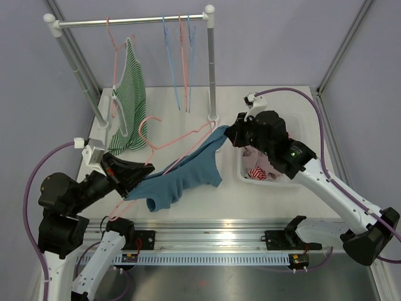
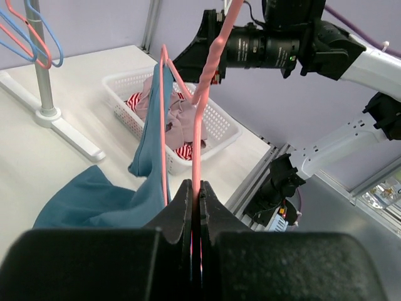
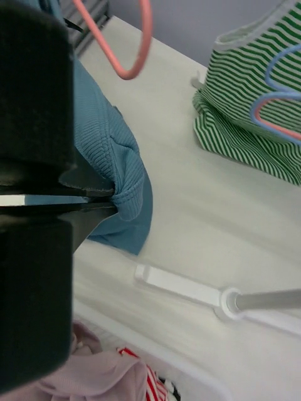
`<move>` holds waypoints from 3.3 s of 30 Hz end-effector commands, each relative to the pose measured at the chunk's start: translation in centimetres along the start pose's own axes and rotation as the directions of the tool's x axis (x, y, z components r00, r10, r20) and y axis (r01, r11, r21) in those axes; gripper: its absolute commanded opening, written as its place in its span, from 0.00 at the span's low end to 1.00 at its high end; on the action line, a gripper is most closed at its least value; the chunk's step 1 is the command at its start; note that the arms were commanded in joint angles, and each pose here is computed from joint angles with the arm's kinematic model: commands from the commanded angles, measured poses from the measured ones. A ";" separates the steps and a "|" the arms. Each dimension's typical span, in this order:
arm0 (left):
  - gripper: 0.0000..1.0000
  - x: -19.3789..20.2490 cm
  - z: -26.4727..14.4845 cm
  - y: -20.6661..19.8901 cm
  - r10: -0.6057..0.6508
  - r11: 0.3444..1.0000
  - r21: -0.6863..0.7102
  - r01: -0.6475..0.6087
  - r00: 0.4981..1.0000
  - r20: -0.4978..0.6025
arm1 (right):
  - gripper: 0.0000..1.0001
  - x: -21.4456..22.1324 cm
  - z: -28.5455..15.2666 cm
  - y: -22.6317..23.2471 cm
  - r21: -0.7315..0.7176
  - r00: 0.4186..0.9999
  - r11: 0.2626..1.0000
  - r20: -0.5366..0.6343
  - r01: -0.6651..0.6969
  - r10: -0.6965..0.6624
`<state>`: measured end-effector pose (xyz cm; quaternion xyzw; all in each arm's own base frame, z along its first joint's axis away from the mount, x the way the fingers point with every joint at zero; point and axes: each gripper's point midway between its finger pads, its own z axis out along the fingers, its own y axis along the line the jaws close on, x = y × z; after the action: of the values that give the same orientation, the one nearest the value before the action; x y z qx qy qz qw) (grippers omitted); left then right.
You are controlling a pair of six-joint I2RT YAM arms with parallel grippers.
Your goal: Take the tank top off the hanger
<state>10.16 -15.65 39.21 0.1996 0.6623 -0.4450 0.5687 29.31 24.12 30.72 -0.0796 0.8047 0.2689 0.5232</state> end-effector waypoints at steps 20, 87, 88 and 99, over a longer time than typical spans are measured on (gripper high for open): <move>0.00 -20.9 1.7 -3.1 0.151 0.930 0.088 -0.357 0.591 0.793 | 0.00 -3.3 -12.5 13.6 -0.724 0.994 0.690 -0.091 -0.029 -0.054; 0.00 -21.8 19.0 26.0 0.202 0.732 -0.678 -0.061 0.971 0.131 | 1.00 12.3 -5.1 6.0 -0.156 0.971 0.988 -0.239 -0.009 -0.029; 0.00 -22.0 19.1 26.0 0.201 0.736 -0.674 -0.061 0.971 0.132 | 0.99 12.5 -5.0 6.0 -0.160 0.970 0.987 -0.241 -0.010 -0.029; 0.11 -18.5 19.7 27.2 0.126 0.743 -0.669 -0.041 0.989 0.079 | 1.00 14.5 -3.4 7.1 -0.192 0.951 0.981 -0.303 0.009 -0.068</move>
<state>48.54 -12.97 44.20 -0.0161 0.7625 -0.1503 0.6291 17.17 29.10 20.33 -0.1790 0.8589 0.2938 0.3792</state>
